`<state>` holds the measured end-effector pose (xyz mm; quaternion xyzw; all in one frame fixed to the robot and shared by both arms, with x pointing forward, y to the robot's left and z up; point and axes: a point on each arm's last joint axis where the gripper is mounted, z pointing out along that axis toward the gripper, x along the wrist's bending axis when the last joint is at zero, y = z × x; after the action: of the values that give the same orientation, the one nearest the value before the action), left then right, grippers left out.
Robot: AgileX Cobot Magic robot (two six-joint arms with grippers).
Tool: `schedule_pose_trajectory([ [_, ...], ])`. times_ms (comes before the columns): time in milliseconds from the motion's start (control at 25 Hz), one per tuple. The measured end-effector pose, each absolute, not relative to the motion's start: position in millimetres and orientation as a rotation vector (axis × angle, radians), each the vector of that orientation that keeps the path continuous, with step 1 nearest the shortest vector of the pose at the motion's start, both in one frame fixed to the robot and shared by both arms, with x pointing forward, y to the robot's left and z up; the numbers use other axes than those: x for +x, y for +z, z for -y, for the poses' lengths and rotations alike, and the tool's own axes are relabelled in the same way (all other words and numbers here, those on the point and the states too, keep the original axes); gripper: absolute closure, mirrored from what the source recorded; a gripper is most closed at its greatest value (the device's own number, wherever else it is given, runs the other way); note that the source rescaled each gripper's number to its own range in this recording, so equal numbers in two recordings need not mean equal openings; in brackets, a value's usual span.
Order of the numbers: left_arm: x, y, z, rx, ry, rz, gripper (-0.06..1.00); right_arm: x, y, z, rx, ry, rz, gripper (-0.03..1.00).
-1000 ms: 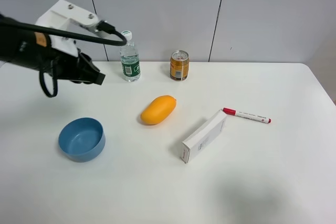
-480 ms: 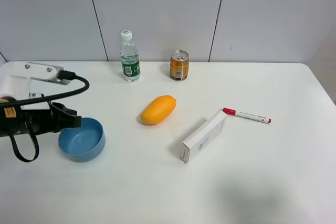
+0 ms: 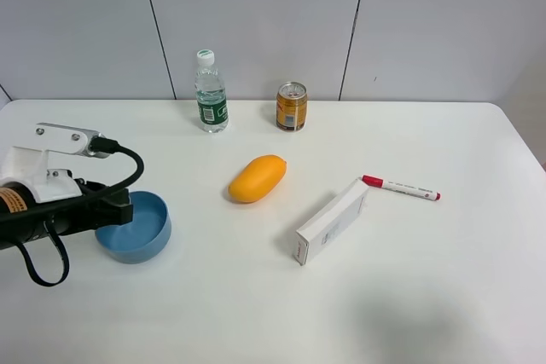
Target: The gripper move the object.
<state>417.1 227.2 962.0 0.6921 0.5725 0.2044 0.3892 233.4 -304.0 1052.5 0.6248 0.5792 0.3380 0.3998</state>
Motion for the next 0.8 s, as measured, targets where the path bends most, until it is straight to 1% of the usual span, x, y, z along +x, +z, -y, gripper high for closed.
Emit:
schedule_pose_trajectory([
  [520,439.8,909.1,-217.4,1.851,0.46,-1.529,0.94,233.4,1052.5,304.0,1.581,0.855,-1.465,-0.03],
  [720,441.3,905.8,-216.7,1.85,0.46,-1.529,0.94,233.4,1052.5,304.0,1.581,0.855,-1.465,-0.03],
  [760,441.7,906.1,-216.6,1.846,0.463,-1.524,0.91,233.4,1052.5,304.0,1.581,0.855,-1.465,-0.03],
  [800,441.7,906.2,-216.6,1.845,0.463,-1.524,0.84,233.4,1052.5,304.0,1.581,0.855,-1.465,-0.03],
])
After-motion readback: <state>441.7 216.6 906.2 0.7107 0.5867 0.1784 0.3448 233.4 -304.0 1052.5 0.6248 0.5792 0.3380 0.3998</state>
